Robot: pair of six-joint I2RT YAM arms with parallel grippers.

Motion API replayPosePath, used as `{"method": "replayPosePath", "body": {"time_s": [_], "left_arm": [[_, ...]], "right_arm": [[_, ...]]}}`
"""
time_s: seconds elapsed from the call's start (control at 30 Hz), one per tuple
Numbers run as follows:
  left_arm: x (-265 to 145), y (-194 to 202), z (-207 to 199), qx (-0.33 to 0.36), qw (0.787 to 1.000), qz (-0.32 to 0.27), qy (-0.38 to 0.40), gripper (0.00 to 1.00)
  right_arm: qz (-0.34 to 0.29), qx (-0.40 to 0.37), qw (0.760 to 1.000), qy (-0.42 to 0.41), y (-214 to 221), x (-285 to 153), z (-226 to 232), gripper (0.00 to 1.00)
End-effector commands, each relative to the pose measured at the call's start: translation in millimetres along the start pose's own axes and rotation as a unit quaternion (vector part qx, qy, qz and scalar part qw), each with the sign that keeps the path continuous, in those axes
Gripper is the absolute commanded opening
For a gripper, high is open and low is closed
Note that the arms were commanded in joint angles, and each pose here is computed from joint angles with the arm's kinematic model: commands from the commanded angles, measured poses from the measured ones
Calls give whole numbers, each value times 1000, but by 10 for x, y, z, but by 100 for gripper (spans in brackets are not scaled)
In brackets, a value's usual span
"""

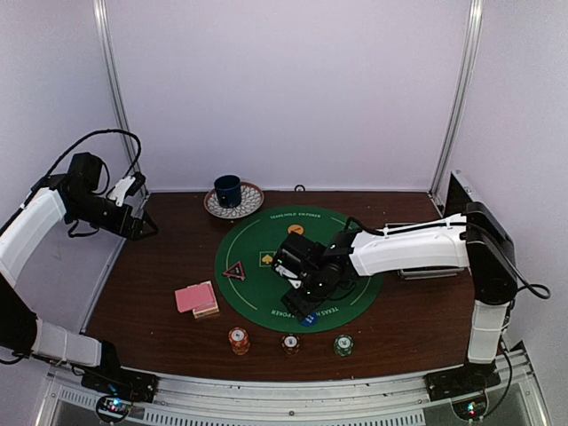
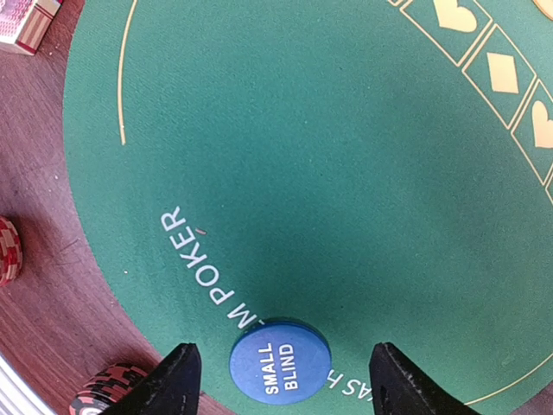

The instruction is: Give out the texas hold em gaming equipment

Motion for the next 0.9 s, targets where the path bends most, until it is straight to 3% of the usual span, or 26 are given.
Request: {"method": "replayPosePath", "body": {"time_s": [0.0, 0.5, 0.87], "left_arm": [[-107, -68, -41, 12, 1000, -21, 3, 98], [-112, -94, -52, 12, 1000, -21, 8, 98], [-149, -129, -68, 12, 1000, -24, 9, 98]], "right_arm": [[6, 0, 1000, -3, 0, 40, 44, 70], [42, -4, 999, 16, 229, 283, 80, 68], [55, -6, 997, 57, 364, 333, -4, 54]]}}
Point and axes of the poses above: each gripper's point midway between its finger pads, its own x axis out along the fingers, its own z axis along the line the jaws close on, y = z × x, the point moved 4 cm from there along -x, back along the fingers, and after that the axes turned 11 degrees about -x, right-handed, at the moved point
